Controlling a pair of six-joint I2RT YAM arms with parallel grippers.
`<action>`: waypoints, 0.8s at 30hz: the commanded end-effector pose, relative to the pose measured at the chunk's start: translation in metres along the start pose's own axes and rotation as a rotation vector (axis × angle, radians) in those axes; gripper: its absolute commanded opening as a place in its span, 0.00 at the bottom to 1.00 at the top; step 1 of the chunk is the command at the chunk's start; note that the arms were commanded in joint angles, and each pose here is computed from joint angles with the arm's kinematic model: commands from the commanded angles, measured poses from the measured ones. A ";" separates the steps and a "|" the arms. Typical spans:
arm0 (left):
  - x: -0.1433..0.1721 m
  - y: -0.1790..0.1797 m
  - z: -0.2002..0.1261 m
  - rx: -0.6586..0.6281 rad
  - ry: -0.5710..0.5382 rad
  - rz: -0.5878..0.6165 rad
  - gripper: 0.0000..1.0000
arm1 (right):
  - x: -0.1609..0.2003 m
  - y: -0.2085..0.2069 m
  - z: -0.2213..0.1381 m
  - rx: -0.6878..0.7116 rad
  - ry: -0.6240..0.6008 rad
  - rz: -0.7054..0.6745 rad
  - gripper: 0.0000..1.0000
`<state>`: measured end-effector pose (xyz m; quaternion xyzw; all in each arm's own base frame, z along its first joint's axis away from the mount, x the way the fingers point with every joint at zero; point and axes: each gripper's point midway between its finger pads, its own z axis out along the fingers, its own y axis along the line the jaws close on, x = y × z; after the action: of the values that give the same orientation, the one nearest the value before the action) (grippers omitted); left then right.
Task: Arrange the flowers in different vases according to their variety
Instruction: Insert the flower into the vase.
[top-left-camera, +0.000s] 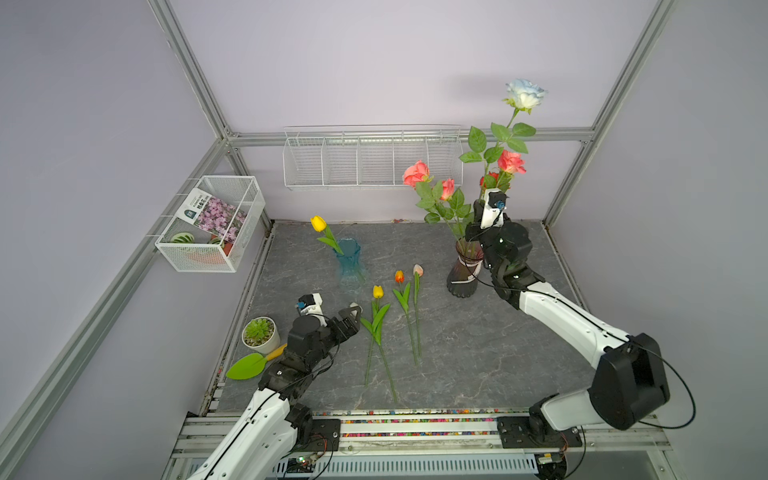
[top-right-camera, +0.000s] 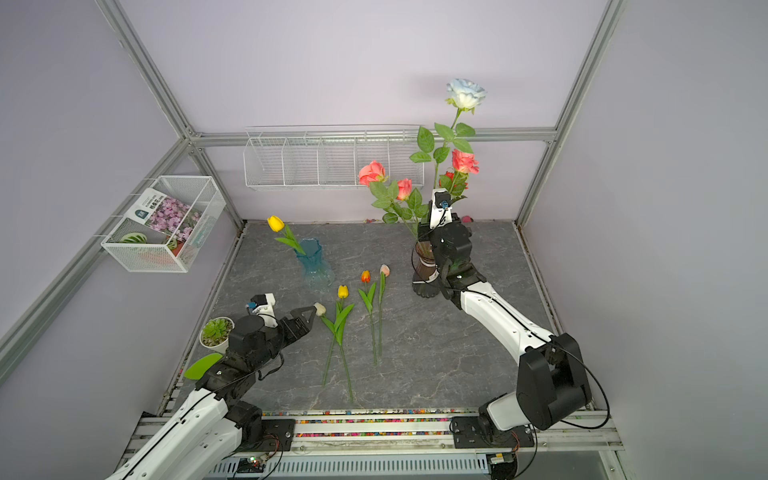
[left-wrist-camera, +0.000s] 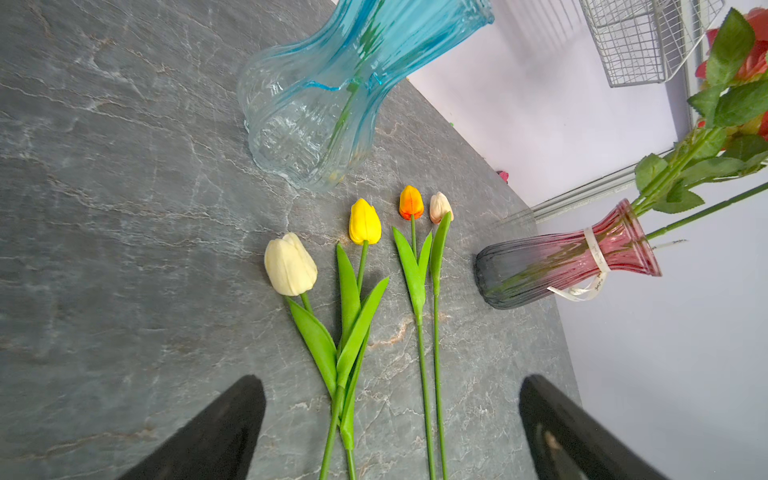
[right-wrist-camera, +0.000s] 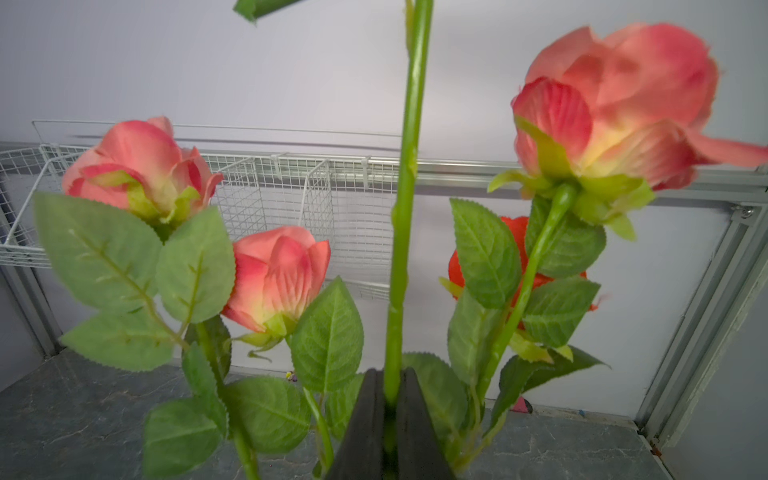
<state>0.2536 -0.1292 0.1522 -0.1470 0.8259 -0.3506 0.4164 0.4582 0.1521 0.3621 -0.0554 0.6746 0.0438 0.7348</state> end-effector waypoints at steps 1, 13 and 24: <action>0.005 0.004 0.002 -0.007 0.015 0.025 1.00 | 0.002 -0.003 -0.007 -0.004 -0.013 0.051 0.11; 0.018 0.010 0.004 -0.039 0.089 0.026 1.00 | 0.001 0.000 -0.042 -0.067 0.178 0.133 0.54; 0.057 0.019 0.014 -0.138 0.261 0.064 0.88 | 0.040 0.011 -0.113 -0.194 0.446 0.204 0.68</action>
<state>0.2327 -0.1487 0.0969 -0.1125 0.8932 -0.3078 0.3078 0.3680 0.1460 0.3590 -0.0599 0.7636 0.1577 0.6232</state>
